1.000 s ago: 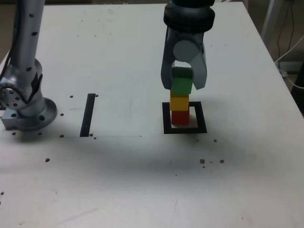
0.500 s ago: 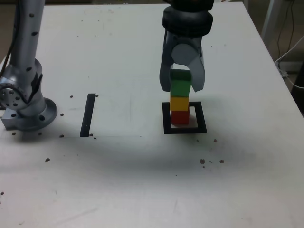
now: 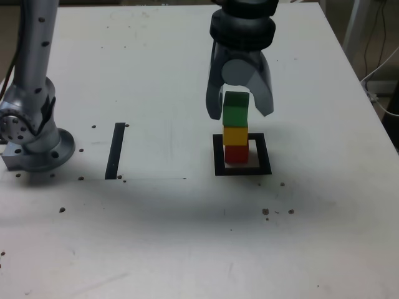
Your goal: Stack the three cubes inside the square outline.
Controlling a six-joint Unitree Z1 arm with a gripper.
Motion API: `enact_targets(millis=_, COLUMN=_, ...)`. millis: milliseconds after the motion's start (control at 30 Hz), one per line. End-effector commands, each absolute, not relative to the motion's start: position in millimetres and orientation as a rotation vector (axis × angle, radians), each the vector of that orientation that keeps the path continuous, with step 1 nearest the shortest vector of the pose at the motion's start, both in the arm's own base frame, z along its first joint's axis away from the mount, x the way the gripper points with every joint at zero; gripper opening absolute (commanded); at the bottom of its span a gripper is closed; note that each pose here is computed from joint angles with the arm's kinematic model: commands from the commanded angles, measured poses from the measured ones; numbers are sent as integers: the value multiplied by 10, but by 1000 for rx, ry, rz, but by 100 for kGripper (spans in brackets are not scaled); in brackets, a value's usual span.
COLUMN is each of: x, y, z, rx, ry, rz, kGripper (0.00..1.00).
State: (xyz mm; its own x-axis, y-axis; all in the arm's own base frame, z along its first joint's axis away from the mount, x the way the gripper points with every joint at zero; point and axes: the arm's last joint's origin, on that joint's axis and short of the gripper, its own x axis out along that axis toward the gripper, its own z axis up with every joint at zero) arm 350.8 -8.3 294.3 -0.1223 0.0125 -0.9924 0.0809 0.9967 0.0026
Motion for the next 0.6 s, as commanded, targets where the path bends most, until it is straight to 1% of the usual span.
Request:
enact_targets(millis=0, x=3474, y=-74, z=3005, rx=73, ry=1674, rz=-55, kGripper=100)
enact_targets(millis=167, x=3440, y=-74, z=3047, rx=69, ry=1665, rz=-54, kGripper=100)
enact_targets(millis=267, x=3379, y=-68, z=3103, rx=71, ry=1658, rz=-40, kGripper=100)
enact_targets(millis=567, x=2989, y=-5, z=3327, rx=91, ry=1667, rz=38, kGripper=100)
